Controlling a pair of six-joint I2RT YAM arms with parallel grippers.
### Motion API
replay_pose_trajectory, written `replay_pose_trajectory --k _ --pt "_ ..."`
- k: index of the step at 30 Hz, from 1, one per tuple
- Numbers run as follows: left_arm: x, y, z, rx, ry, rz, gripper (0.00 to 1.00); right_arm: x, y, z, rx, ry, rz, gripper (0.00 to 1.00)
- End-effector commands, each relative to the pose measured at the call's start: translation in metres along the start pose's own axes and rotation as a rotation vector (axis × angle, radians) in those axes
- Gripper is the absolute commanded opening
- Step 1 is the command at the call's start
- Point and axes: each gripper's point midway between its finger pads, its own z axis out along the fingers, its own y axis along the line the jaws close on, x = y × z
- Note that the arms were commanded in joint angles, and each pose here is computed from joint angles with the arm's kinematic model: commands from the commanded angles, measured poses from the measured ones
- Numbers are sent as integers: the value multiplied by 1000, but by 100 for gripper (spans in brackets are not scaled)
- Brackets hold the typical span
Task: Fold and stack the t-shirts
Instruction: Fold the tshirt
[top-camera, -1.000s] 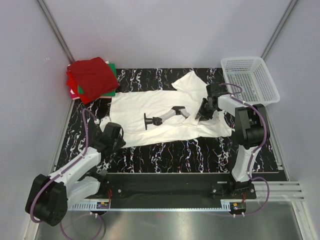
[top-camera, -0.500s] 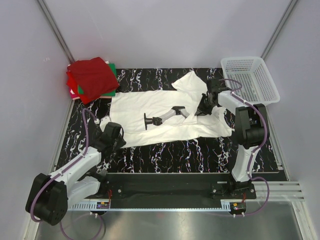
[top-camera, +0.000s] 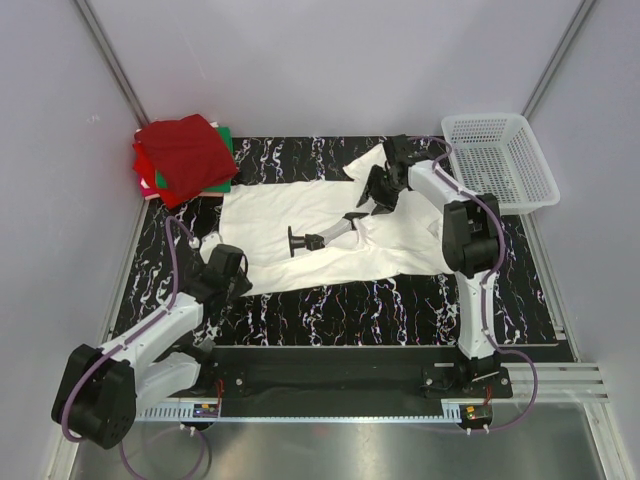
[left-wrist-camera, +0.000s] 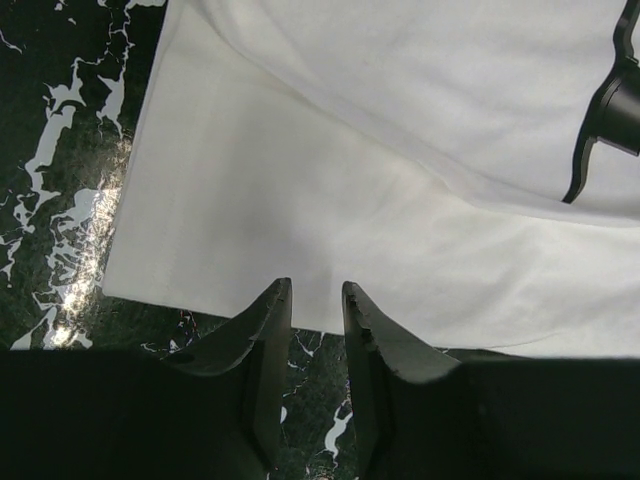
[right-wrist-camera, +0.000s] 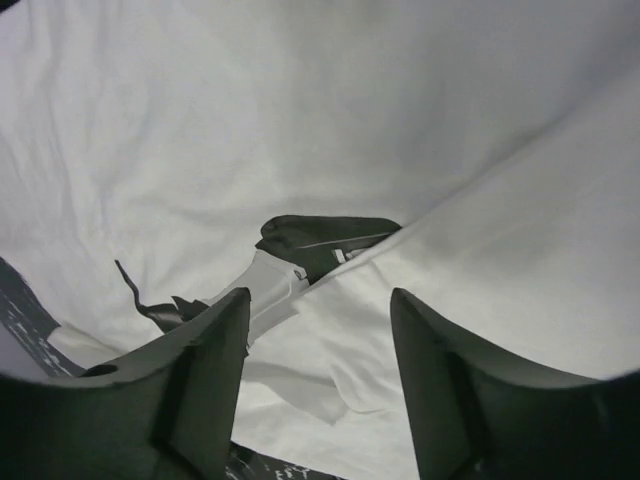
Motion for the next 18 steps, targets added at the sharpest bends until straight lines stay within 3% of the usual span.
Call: replay_pose_trajectory --k 1,4,9,11,13,14,18 --pt "-13 -7 2 10 -53 -19 32 0 18 -4 -9 30 -13 69" --pt "-13 -7 2 10 -53 -19 32 -6 20 -13 8 17 -46 80" --pt "-13 -7 1 7 -50 -17 32 -10 4 -70 66 -125 -77 87" --pt "-13 -4 -3 -9 -39 -16 32 0 -26 -98 113 -174 -47 94" --pt "-17 -4 -8 -20 -48 -37 37 21 -63 -103 156 -164 4 95" --pt "-16 -3 -12 -18 -45 -43 43 16 -74 -126 149 -217 46 96" --pt "-16 -5 -22 0 -38 -85 51 35 -131 -149 205 -287 175 93"
